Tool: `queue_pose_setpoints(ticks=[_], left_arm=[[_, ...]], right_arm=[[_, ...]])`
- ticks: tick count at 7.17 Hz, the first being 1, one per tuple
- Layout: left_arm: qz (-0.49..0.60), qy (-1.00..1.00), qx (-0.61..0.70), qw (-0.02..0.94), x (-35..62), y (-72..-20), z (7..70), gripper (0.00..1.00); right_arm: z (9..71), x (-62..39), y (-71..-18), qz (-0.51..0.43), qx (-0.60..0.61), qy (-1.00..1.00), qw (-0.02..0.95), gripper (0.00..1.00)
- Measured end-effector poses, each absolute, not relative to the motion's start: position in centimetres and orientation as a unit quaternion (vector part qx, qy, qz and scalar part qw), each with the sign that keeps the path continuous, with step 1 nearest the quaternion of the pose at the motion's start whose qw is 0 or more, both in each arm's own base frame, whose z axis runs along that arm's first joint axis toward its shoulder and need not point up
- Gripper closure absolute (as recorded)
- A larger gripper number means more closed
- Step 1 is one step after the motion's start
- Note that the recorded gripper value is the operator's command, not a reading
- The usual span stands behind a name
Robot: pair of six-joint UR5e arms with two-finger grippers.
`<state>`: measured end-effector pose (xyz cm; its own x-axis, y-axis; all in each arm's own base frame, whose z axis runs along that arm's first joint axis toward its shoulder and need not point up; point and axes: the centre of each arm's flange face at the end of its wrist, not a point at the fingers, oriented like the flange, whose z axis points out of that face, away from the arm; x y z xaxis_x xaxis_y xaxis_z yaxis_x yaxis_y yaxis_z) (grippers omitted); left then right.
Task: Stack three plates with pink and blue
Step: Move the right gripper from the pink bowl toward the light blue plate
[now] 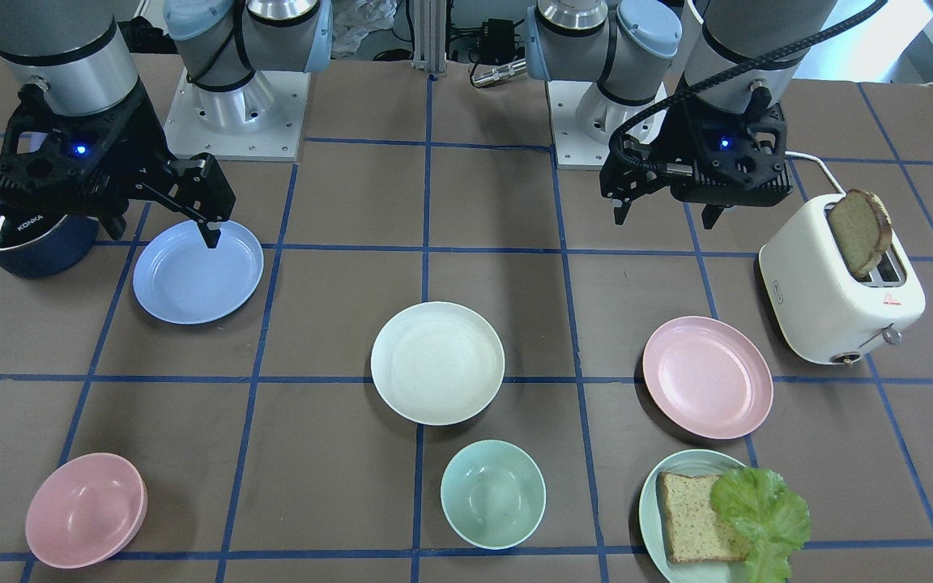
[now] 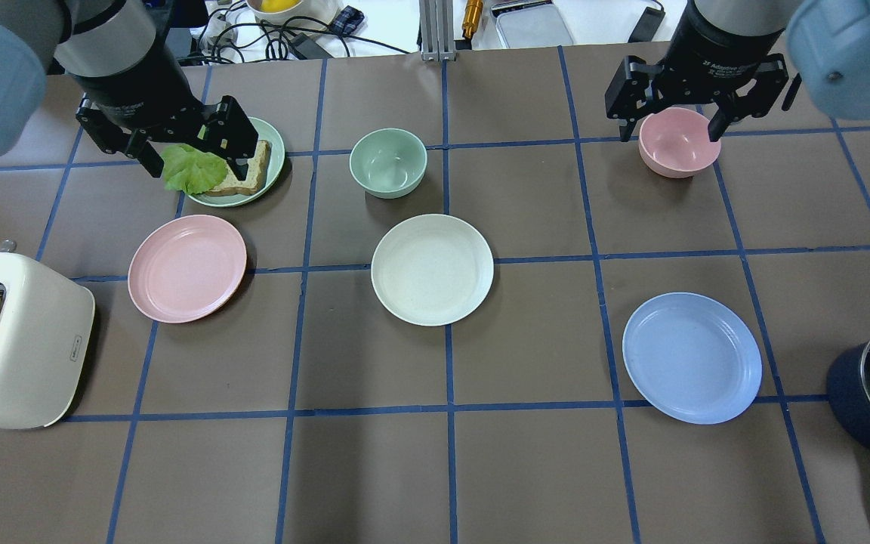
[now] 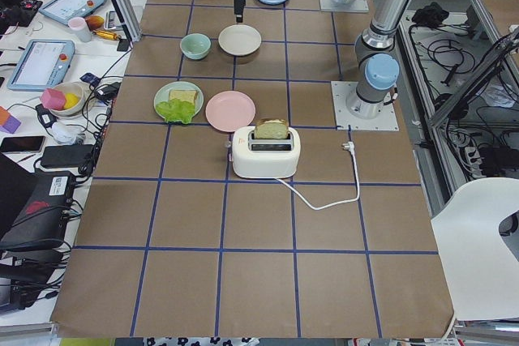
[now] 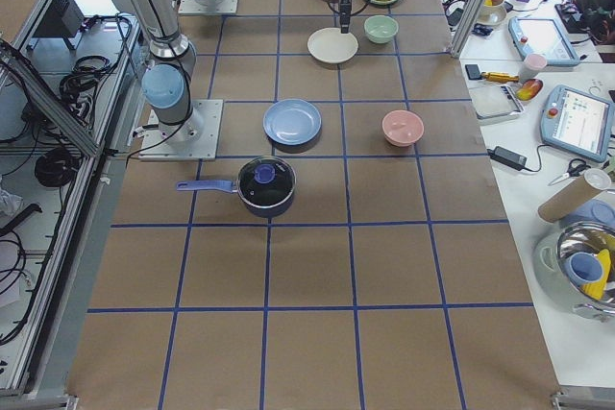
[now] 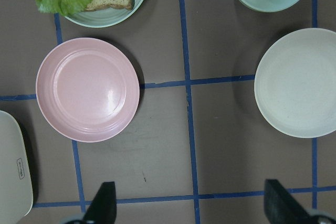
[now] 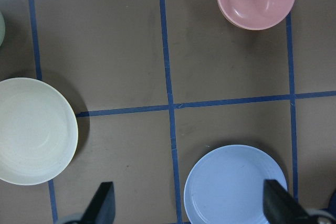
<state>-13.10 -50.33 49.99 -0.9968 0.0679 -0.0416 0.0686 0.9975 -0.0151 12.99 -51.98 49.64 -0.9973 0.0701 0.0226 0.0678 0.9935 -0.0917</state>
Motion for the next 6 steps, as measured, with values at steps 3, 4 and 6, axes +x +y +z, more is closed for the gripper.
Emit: queue_pose_setpoints(ticks=[3, 4, 6], left_arm=[[-0.008, 0.999, 0.032, 0.02, -12.9, -50.3, 50.1, 0.0], [-0.009, 0.999, 0.031, 0.019, -12.8, -50.3, 50.2, 0.0], [-0.009, 0.999, 0.031, 0.019, -12.8, -50.3, 50.2, 0.0]], right_arm=[[49.6, 13.0, -51.9, 0.045, -0.035, -0.998, 0.012, 0.0], [49.8, 13.0, -51.6, 0.044, -0.034, -0.998, 0.007, 0.0], [49.6, 13.2, -50.9, 0.041, -0.026, -0.999, -0.004, 0.0]])
